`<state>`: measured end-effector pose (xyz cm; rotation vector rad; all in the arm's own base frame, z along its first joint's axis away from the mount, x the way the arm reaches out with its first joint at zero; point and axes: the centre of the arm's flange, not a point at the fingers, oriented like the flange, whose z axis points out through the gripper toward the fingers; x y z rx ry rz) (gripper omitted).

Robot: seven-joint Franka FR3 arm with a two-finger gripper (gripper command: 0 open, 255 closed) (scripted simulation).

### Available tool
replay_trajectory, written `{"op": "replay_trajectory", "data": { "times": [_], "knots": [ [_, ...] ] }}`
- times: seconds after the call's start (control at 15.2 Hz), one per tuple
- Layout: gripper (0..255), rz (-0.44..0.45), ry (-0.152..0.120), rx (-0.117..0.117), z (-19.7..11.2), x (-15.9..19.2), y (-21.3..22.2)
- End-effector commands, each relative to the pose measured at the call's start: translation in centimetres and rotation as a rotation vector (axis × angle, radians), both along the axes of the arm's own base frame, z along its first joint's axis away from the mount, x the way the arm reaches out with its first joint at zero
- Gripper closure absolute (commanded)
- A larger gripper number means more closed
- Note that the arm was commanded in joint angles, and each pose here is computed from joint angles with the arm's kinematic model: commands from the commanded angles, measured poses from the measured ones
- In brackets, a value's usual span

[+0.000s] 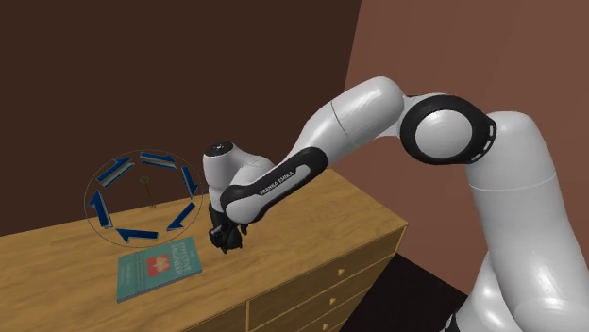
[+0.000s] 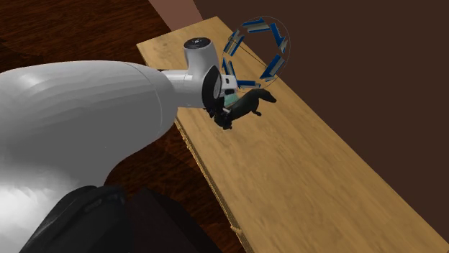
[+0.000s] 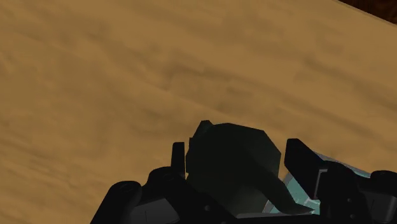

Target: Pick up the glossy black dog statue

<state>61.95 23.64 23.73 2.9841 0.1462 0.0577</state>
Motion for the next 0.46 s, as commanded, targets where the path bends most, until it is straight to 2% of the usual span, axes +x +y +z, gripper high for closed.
{"op": "replay_trajectory", "data": {
  "times": [0.0, 0.26, 0.4],
  "knots": [
    [255, 0.0, 0.0, 0.0, 1.1, 0.0, 0.1],
    [255, 0.0, 0.0, 0.0, 3.2, 0.0, 0.1],
    [255, 0.0, 0.0, 0.0, 3.3, 0.0, 0.1]
  ]
}}
